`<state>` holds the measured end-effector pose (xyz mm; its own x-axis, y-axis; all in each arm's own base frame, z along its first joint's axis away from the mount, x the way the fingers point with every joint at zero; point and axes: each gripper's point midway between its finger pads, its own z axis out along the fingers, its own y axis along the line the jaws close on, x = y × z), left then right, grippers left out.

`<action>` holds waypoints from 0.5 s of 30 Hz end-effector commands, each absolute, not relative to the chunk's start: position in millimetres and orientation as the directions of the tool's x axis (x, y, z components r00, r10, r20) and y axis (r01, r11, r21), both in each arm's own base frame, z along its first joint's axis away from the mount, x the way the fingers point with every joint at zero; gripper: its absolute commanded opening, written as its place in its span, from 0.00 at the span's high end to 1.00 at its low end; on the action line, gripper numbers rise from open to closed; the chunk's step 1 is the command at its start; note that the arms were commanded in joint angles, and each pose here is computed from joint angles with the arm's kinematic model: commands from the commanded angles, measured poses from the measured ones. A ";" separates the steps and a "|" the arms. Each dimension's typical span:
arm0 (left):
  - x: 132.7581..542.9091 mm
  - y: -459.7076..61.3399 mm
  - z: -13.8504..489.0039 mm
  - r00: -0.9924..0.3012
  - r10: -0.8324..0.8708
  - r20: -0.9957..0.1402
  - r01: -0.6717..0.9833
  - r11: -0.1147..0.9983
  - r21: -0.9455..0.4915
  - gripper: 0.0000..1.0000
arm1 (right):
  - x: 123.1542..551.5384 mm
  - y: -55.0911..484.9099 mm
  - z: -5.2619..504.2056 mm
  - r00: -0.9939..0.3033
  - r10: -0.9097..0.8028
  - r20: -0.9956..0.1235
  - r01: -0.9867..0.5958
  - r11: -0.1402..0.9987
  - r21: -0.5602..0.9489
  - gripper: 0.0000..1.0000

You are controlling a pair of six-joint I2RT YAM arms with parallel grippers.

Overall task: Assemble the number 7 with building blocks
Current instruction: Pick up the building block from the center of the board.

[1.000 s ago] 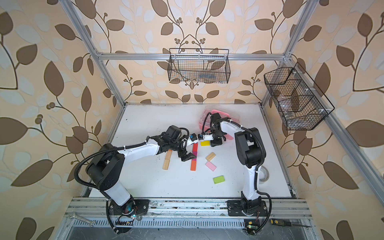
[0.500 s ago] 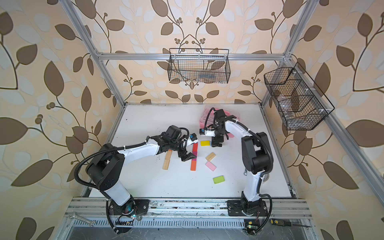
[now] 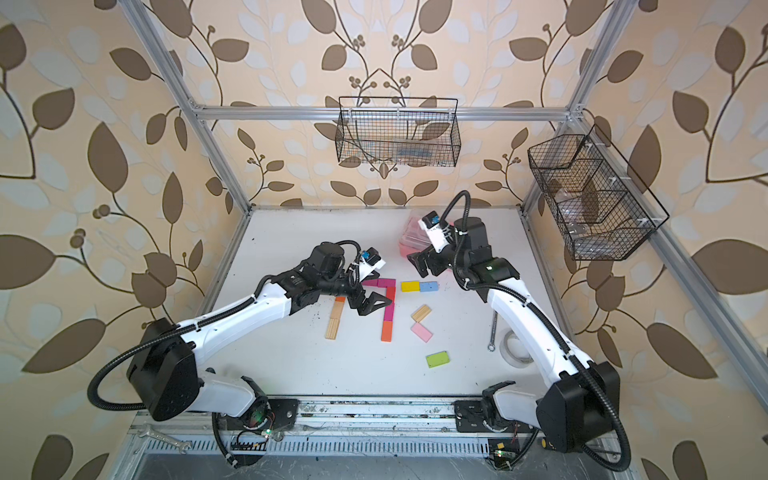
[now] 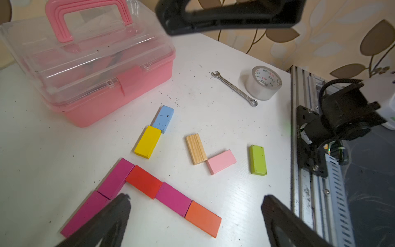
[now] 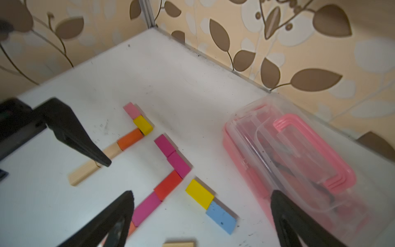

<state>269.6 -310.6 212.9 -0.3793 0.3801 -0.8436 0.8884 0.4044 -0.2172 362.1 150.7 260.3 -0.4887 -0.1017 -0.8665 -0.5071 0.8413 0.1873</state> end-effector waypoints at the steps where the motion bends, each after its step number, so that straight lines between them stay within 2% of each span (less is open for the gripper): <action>1: 263.0 -295.2 220.1 -0.562 0.270 -0.782 0.769 0.518 -0.374 0.01 | 342.0 154.1 241.9 -0.687 0.278 -0.671 -0.307 0.726 0.615 0.00; 3: 262.3 -286.4 217.1 -0.655 0.208 -0.726 0.678 0.585 -0.445 0.01 | 324.8 148.3 219.9 -0.741 0.280 -0.610 -0.228 0.750 0.621 0.00; 5: 259.8 -279.5 206.5 -0.758 0.153 -0.634 0.564 0.642 -0.519 0.01 | 301.9 148.3 187.8 -0.838 0.225 -0.496 -0.146 0.785 0.602 0.00; 8: 248.1 -279.2 182.0 -0.876 0.083 -0.475 0.404 0.664 -0.629 0.01 | 266.8 145.6 139.6 -0.917 0.108 -0.383 -0.078 0.895 0.439 0.00; 11: 231.9 -283.6 163.6 -0.914 0.046 -0.404 0.332 0.660 -0.674 0.01 | 242.1 137.2 105.3 -0.943 -0.002 -0.334 -0.077 0.975 0.211 0.00; 15: 216.2 -282.1 148.9 -0.924 0.006 -0.382 0.284 0.680 -0.676 0.01 | 225.0 139.4 68.5 -0.957 -0.100 -0.271 -0.124 0.989 0.076 0.05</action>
